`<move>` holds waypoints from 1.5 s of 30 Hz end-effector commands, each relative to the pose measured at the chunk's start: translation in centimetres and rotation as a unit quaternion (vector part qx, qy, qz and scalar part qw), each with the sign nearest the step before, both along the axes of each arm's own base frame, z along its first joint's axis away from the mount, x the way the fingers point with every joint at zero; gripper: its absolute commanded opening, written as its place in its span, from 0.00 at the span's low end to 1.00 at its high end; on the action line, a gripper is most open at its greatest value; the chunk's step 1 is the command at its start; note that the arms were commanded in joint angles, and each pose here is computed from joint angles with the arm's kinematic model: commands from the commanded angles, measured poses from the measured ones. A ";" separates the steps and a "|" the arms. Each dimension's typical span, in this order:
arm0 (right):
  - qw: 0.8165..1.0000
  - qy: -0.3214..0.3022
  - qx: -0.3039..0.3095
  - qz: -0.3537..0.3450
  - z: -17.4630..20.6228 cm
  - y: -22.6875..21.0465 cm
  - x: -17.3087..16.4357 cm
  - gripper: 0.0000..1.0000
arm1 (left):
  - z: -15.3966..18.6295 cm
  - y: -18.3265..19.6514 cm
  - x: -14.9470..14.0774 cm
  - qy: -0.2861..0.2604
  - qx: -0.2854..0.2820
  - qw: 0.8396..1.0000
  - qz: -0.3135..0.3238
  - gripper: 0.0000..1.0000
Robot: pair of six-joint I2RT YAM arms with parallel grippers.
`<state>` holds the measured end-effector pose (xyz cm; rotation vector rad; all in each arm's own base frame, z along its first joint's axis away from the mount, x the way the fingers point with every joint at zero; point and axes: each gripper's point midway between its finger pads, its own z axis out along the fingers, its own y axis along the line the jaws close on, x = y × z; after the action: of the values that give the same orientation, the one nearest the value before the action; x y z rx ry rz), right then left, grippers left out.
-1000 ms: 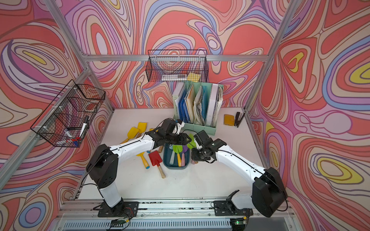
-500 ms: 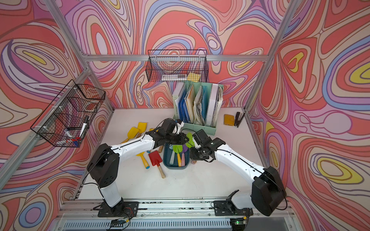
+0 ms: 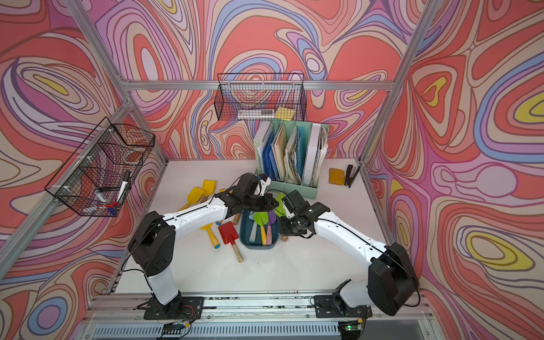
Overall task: Put the shovel into the storage box
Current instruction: Place the shovel in the storage box.
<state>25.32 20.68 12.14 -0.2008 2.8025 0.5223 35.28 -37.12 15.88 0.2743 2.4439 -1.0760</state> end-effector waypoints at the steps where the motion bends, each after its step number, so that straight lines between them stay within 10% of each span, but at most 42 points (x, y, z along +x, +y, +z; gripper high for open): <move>1: 0.999 -0.034 0.021 0.016 1.7 1.3 1.1 0.20 | -1.2 -0.2 -0.4 -0.005 0.022 1.000 -0.020 0.00; 9: 0.999 -0.042 0.019 0.012 2.6 0.8 0.8 0.51 | -1.6 0.6 0.0 -0.012 0.053 0.998 -0.018 0.00; 45: 0.999 -0.038 0.014 0.000 2.4 -1.0 -1.3 0.52 | -4.9 9.2 2.4 -0.001 0.167 0.986 -0.004 0.00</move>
<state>24.51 20.15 14.66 -0.2189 2.7164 0.5556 37.74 -28.62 11.69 0.3628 2.6056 -0.7156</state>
